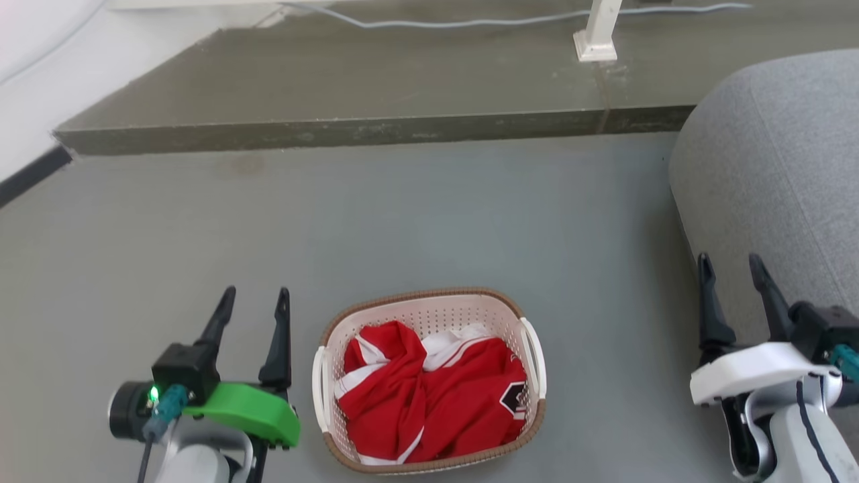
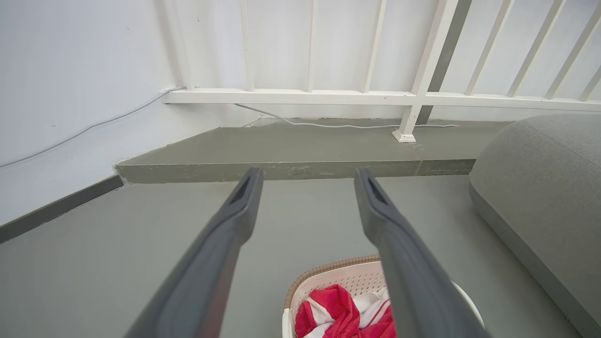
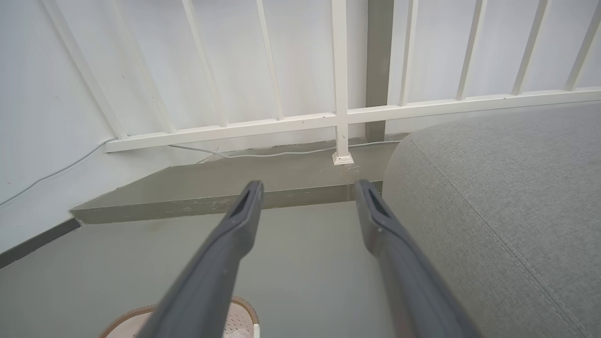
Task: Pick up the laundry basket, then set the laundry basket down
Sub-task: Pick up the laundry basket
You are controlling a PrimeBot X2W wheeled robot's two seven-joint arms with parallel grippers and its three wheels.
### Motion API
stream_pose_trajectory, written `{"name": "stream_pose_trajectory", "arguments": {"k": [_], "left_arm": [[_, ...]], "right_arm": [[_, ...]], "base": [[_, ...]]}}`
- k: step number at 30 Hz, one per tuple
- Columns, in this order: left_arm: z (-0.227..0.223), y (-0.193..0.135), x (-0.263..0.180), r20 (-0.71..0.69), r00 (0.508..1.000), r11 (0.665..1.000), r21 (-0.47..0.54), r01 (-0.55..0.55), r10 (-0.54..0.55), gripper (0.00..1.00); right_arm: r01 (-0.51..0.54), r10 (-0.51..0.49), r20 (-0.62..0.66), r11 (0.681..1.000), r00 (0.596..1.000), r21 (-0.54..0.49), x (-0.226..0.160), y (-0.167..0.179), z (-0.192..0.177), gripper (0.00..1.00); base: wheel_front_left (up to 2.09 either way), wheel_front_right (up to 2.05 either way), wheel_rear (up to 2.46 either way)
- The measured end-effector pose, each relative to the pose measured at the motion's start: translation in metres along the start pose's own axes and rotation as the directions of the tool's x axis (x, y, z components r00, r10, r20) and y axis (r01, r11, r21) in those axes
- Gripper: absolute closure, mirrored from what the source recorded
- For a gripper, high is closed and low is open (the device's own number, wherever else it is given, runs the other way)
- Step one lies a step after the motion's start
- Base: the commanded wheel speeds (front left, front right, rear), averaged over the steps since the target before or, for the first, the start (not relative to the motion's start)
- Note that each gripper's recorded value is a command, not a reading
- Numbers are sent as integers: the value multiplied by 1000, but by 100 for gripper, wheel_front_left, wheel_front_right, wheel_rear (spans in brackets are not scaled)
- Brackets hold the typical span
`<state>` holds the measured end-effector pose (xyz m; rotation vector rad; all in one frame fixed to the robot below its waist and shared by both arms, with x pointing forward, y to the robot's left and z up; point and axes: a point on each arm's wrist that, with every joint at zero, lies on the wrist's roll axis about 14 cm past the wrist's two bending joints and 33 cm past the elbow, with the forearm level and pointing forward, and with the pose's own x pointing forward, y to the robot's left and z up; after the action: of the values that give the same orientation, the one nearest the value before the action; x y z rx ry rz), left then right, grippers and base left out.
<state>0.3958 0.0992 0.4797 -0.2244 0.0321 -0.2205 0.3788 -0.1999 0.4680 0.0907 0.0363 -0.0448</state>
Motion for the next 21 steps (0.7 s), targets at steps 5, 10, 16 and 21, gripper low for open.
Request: {"name": "stream_pose_trajectory", "arguments": {"k": [5,10,16,21], "left_arm": [[-1,0,-12,-2,1000,1000,0,-11,11,0],[3,-1,-23,8,1000,1000,1,-20,20,0],[8,-2,-27,22,999,1000,0,-24,24,0],[12,-1,-28,32,999,999,2,-32,32,0]], "right_arm": [[-1,1,-7,1000,1000,3,-10,1,-2,0],[-5,5,1,1000,1000,5,-16,2,0,0],[-7,7,7,1000,1000,5,-19,3,2,0],[-3,3,5,1000,1000,2,-21,3,2,0]], "base": [[0,0,0],[0,0,0],[0,0,0],[0,0,0]]}}
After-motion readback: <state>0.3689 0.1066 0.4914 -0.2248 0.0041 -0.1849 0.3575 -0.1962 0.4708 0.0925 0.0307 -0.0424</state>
